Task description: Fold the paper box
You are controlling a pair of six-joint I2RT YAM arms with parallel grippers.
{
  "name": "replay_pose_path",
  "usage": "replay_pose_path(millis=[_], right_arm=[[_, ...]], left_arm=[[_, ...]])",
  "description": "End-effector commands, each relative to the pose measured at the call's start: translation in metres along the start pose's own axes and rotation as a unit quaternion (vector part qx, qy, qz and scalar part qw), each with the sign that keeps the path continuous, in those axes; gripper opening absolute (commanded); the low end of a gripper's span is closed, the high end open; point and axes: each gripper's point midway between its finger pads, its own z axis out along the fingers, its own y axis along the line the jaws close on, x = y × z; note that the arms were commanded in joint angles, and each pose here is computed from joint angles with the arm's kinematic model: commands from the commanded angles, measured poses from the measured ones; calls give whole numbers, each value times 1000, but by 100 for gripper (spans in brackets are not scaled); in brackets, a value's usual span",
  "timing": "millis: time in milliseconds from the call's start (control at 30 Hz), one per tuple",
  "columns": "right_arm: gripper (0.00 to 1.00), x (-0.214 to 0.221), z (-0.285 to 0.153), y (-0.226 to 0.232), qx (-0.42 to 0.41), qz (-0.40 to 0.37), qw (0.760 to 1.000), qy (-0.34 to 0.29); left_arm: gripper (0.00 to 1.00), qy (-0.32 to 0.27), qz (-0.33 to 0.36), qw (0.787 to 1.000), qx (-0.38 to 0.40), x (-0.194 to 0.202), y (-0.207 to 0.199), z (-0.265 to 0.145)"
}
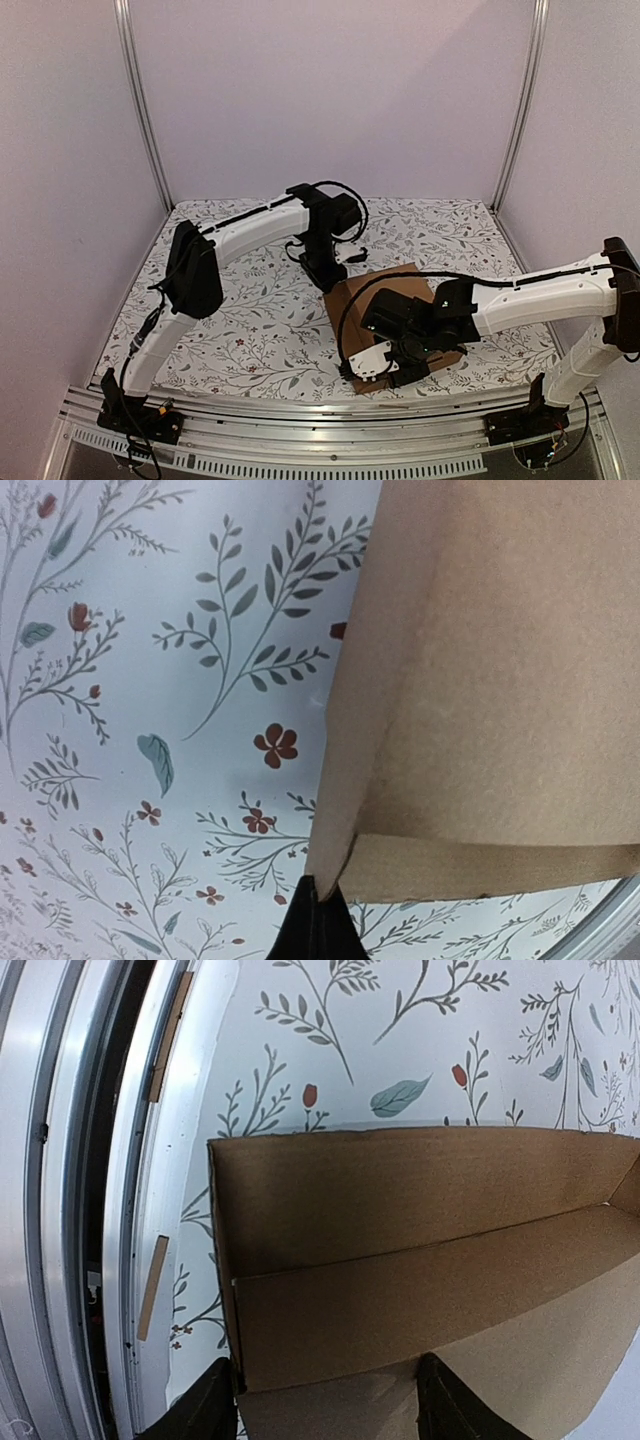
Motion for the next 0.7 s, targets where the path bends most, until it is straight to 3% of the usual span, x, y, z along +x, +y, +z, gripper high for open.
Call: replay_pose_path(millis=[0, 233, 667], right_arm=[[60, 17, 25, 46, -100, -14, 995, 27], [60, 17, 27, 46, -100, -14, 994, 30], [60, 18, 27, 46, -98, -13, 995, 33]], left_arm=[[1, -44, 44, 998, 9, -21, -27, -19], [3, -37, 36, 999, 7, -6, -22, -4], [6, -69, 37, 997, 0, -12, -16, -15]])
